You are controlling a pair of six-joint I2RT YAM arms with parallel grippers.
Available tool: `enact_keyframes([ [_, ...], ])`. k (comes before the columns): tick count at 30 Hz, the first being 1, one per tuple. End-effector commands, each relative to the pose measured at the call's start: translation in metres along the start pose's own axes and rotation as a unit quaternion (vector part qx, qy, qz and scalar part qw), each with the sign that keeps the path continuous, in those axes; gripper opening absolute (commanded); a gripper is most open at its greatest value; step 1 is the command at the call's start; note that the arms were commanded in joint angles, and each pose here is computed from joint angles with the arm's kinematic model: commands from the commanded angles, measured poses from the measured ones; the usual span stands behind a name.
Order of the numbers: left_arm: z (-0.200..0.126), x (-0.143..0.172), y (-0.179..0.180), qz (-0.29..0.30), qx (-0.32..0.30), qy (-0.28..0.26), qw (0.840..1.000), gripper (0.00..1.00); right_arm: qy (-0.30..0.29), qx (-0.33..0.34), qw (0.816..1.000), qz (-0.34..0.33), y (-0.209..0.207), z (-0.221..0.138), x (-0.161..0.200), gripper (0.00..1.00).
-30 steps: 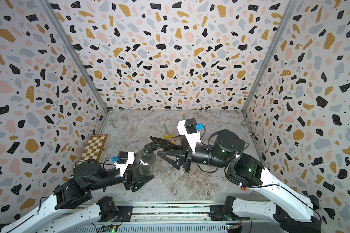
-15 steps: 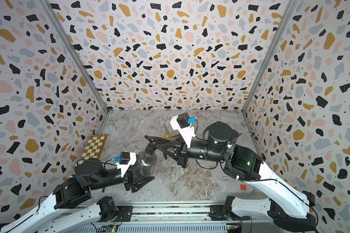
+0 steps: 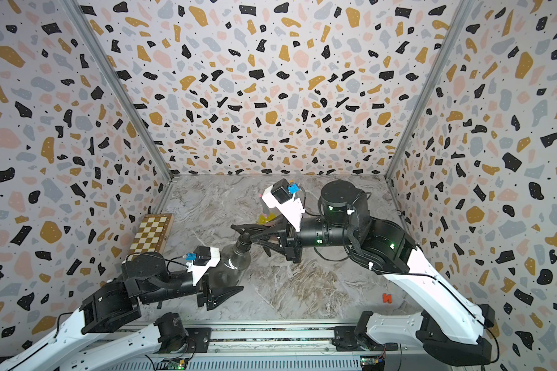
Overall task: Attach spray nozzles to spray bottles
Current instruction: Screw the spray nozzle on the spray bottle.
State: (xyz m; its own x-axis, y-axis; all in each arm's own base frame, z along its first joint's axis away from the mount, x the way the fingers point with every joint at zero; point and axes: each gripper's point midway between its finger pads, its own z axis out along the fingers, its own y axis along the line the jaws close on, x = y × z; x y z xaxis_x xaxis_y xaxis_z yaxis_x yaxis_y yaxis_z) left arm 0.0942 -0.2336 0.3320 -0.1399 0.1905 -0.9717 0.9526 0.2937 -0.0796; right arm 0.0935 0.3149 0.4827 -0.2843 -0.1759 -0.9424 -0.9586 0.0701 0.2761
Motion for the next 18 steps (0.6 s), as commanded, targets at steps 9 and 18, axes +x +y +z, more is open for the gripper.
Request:
enact_keyframes([
  [9, 0.001, -0.06, 0.028, 0.011, -0.078, -0.109, 0.991, 0.0, 0.038, 0.057, 0.994, 0.083, -0.011, 0.032, 0.043, 0.0],
  [18, 0.013, -0.048, 0.057, 0.013, -0.151, -0.076, 0.986, 0.0, 0.081, 0.106, 0.976, 0.17, -0.028, 0.058, 0.069, 0.0],
])
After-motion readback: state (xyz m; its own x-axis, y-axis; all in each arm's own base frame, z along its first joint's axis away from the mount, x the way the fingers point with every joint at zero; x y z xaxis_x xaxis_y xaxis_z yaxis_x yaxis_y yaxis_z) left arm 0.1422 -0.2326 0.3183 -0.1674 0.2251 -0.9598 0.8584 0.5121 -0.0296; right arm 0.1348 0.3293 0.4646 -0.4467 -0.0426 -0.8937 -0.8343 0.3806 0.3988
